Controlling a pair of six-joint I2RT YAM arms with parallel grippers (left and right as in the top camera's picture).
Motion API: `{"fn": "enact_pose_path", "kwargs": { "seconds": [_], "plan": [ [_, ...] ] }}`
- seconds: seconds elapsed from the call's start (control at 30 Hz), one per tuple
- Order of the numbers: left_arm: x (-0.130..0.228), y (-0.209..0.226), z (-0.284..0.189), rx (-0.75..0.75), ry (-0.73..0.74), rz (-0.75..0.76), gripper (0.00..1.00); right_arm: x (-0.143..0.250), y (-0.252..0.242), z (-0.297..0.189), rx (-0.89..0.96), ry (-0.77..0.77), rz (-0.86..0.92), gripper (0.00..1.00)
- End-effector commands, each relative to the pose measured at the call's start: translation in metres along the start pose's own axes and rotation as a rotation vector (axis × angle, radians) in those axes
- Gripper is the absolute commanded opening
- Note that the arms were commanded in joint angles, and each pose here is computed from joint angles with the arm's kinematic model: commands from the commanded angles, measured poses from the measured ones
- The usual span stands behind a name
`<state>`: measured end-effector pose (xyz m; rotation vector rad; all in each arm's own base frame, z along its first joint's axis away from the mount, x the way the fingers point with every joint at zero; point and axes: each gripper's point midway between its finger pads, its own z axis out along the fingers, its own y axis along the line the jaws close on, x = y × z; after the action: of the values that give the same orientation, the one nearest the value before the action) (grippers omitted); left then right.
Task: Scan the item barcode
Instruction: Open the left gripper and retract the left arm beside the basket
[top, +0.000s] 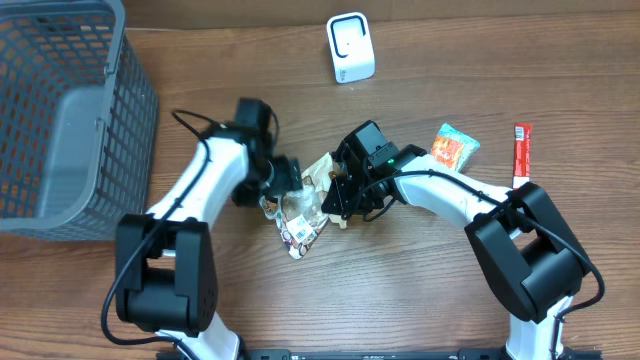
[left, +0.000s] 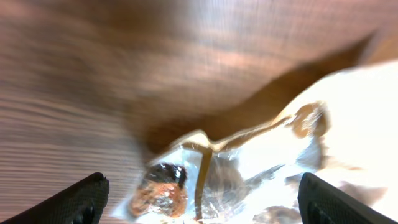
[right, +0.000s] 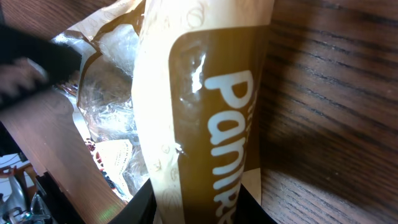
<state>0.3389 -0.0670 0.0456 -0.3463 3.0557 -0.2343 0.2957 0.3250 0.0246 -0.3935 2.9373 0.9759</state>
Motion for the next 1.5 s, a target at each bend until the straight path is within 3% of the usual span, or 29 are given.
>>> {"fn": "enact_pose_path", "kwargs": {
  "seconds": [0.0, 0.27, 0.33, 0.5, 0.7, 1.47],
  "plan": [
    [-0.032, 0.003, -0.028, 0.010, -0.076, 0.022, 0.90, 0.003, -0.002, 0.005, 0.011, 0.009, -0.010, 0.04],
    [-0.076, 0.043, -0.062, -0.026, -0.204, -0.072, 0.95, 0.001, -0.006, 0.005, 0.028, 0.001, -0.045, 0.04],
    [-0.079, 0.061, -0.064, -0.084, -0.218, -0.099, 1.00, 0.001, -0.006, 0.005, 0.028, 0.001, -0.054, 0.04],
    [-0.073, 0.088, -0.066, -0.175, -0.200, -0.138, 0.99, 0.001, -0.006, 0.005, 0.028, 0.000, -0.054, 0.04],
    [-0.072, 0.089, -0.064, -0.195, -0.176, 0.071, 1.00, 0.001, -0.006, 0.005, 0.029, 0.001, -0.054, 0.04],
    [-0.071, 0.088, -0.063, -0.194, -0.172, 0.074, 1.00, -0.005, 0.004, -0.004, -0.005, -0.005, -0.057, 0.04]
  ]
}}
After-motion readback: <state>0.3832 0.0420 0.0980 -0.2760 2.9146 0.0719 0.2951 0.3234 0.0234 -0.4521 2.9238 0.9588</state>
